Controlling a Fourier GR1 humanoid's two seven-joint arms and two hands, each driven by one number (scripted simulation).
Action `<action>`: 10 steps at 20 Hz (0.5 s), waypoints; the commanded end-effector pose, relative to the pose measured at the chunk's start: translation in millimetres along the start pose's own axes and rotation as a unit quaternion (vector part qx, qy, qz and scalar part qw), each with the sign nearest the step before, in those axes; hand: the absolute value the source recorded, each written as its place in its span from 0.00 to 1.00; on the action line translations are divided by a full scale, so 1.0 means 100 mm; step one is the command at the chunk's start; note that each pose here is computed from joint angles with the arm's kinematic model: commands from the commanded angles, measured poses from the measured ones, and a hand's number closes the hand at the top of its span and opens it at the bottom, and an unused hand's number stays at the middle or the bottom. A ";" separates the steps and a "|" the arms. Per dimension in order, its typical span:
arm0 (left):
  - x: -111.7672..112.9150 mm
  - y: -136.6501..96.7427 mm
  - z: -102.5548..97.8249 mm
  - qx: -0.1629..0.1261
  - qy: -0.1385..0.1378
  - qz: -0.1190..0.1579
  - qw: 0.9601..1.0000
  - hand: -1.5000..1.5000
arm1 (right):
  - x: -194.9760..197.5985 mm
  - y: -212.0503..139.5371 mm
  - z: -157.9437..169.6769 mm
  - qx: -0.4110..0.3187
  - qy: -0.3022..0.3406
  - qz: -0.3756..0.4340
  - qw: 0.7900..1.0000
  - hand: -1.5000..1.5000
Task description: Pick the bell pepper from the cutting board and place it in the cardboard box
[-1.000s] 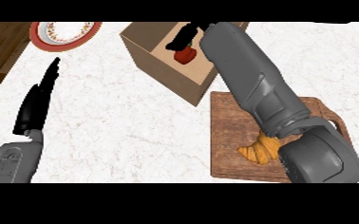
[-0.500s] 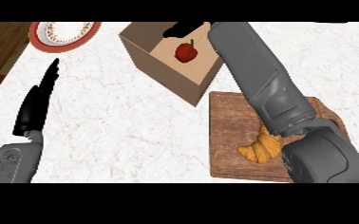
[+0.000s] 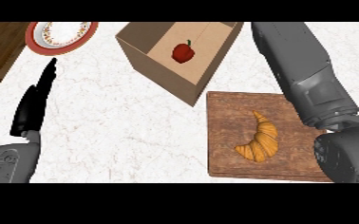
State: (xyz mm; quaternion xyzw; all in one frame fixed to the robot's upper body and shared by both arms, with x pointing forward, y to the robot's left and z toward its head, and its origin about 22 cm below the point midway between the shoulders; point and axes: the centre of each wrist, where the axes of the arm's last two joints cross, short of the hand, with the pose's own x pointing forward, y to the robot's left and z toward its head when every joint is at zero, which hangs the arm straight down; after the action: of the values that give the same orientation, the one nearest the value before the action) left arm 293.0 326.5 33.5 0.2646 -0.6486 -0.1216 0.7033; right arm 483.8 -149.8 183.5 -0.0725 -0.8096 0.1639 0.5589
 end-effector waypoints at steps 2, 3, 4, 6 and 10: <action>-0.07 0.15 0.03 0.003 0.002 -0.004 1.000 0.50 | -0.13 -0.72 0.09 -0.038 0.011 -0.007 0.999 0.00; -0.06 0.09 0.00 0.002 0.005 -0.001 1.000 0.50 | -0.28 -0.72 0.17 -0.042 0.014 -0.005 0.999 0.00; -0.08 0.06 0.08 0.001 0.009 -0.009 1.000 0.50 | -0.20 -0.94 0.15 -0.043 0.024 -0.004 0.999 0.00; -0.06 0.08 0.02 0.006 0.007 -0.001 1.000 0.50 | -0.29 -1.03 0.22 -0.043 0.032 -0.001 0.999 0.00; -0.07 0.06 0.02 0.006 0.000 -0.006 1.000 0.50 | -0.40 -1.49 0.40 -0.035 0.019 0.009 0.999 0.00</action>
State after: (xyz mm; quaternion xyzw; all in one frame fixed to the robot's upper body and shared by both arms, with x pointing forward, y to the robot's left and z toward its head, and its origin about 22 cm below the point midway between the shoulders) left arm 287.5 334.9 30.2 0.2688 -0.6447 -0.1212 0.7052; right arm 479.3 -270.2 189.9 -0.1000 -0.8038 0.1340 0.5709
